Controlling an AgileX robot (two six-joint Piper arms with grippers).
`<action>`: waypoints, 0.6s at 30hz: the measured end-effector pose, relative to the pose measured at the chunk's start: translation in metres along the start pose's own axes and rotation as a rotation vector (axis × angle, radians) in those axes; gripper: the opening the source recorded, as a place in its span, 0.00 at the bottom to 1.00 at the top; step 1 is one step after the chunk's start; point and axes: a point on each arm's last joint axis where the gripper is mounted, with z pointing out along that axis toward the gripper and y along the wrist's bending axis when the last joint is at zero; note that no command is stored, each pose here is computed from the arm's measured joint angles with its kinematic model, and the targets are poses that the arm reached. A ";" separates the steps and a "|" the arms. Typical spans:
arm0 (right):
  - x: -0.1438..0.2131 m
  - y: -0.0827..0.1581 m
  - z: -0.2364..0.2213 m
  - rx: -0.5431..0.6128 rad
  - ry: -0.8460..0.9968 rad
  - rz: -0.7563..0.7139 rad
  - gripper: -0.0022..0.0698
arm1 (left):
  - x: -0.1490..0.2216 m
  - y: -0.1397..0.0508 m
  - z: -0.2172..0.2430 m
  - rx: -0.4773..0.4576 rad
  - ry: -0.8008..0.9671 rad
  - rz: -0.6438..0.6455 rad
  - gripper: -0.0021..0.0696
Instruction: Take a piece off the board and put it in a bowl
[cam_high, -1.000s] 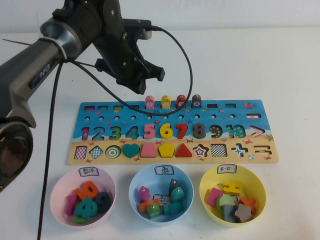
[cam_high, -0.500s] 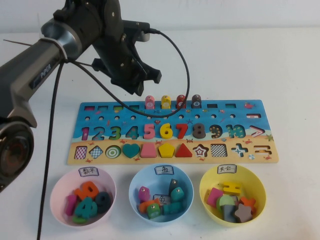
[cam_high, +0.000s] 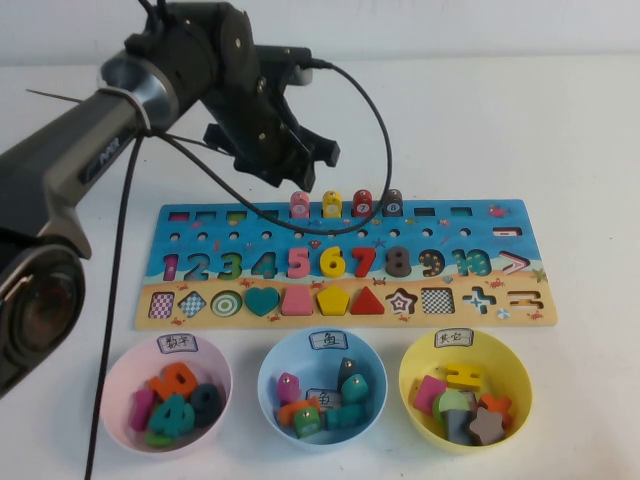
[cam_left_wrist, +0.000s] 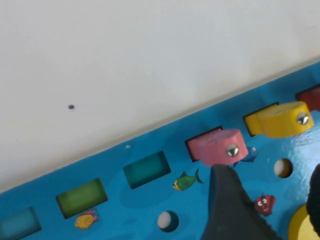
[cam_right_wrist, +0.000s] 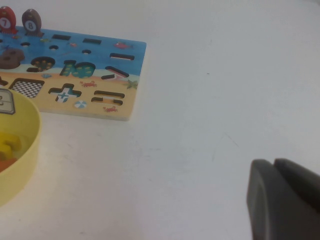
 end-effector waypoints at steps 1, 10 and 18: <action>0.000 0.000 0.000 0.000 0.000 0.000 0.01 | 0.001 0.000 0.005 0.000 0.009 -0.001 0.44; 0.000 0.000 0.000 0.000 0.000 0.000 0.01 | -0.001 0.001 0.018 0.005 -0.006 -0.008 0.53; 0.000 0.000 0.000 0.000 0.000 0.000 0.01 | -0.007 0.000 0.018 0.006 -0.063 -0.010 0.59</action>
